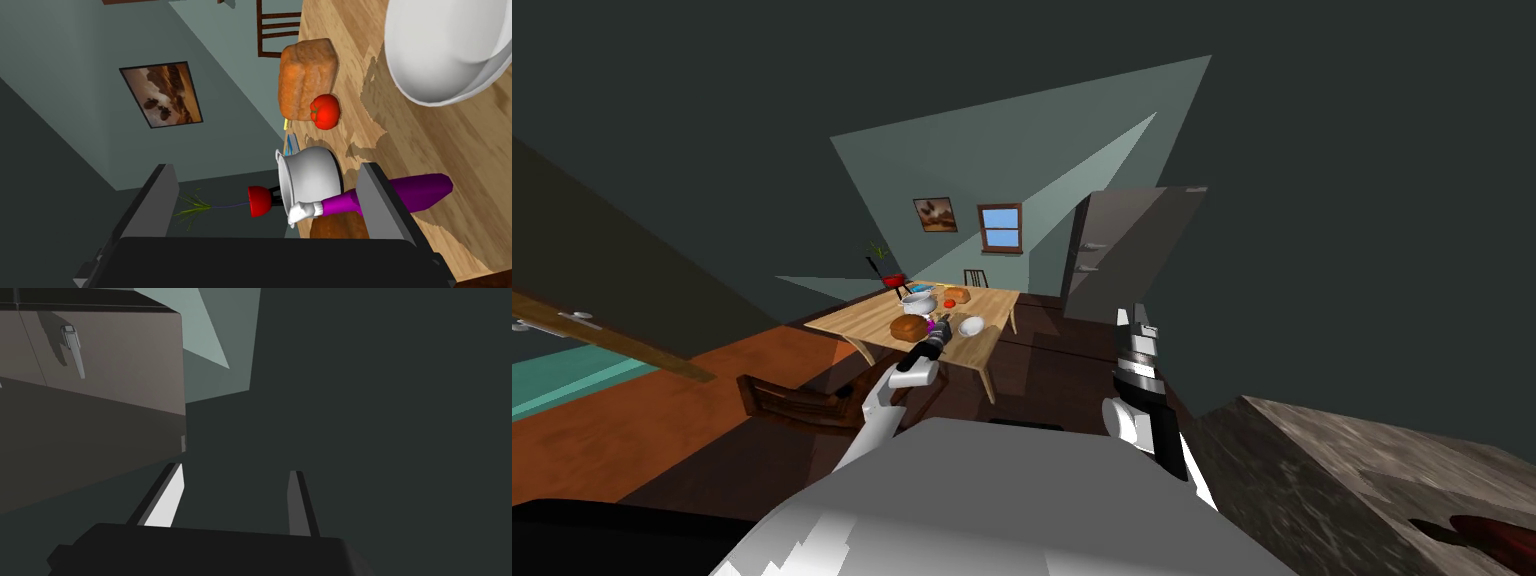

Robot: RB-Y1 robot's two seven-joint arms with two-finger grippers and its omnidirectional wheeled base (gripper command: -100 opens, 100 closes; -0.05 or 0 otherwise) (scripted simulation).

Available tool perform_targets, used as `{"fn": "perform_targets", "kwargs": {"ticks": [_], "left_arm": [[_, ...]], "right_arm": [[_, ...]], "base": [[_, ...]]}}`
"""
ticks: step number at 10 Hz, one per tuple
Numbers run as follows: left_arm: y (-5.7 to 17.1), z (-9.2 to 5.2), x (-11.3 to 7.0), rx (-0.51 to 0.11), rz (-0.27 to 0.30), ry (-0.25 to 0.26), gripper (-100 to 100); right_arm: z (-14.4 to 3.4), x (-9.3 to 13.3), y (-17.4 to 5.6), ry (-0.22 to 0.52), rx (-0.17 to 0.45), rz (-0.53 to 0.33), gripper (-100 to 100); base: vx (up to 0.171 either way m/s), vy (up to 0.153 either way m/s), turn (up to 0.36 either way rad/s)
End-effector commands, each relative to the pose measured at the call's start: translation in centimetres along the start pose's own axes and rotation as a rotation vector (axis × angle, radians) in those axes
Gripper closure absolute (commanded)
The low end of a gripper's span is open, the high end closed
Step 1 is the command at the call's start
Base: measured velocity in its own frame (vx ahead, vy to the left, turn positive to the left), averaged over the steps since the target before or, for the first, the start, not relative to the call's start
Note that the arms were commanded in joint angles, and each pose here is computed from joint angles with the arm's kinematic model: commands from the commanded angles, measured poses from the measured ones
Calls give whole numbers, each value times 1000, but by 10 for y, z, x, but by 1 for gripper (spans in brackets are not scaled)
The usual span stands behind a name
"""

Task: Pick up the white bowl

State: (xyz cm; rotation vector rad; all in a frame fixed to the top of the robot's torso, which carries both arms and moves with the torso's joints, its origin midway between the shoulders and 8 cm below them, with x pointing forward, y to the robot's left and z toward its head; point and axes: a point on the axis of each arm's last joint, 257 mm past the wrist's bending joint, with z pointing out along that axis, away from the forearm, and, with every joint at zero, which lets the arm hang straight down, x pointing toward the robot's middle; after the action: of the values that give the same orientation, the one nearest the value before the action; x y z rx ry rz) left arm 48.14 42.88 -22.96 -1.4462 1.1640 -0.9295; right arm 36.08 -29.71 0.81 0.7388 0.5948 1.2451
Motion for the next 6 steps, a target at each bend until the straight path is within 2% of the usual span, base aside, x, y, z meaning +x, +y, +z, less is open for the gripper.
{"fn": "perform_targets", "kwargs": {"ticks": [1, 2, 3, 4, 5, 6], "left_arm": [[9, 3, -4, -41, -5, -9, -100], [28, 3, -16, -95, -16, -25, -100], [29, 3, -16, -101, -16, -26, -100], [49, 2, -27, -160, -26, -41, -100], [49, 2, -27, -160, -26, -41, -100], [69, -1, -39, -217, -35, -56, -100]], "right_arm": [[0, 0, 0, 0, 0, 0, 0], [0, 0, 0, 0, 0, 0, 0], [0, 0, 0, 0, 0, 0, 0], [0, 0, 0, 0, 0, 0, 0], [0, 0, 0, 0, 0, 0, 0], [0, 0, 0, 0, 0, 0, 0]], "base": [[44, -57, -1], [82, -54, -16], [70, -41, -2], [74, -39, -21], [63, -25, -10], [78, -29, -25]]}}
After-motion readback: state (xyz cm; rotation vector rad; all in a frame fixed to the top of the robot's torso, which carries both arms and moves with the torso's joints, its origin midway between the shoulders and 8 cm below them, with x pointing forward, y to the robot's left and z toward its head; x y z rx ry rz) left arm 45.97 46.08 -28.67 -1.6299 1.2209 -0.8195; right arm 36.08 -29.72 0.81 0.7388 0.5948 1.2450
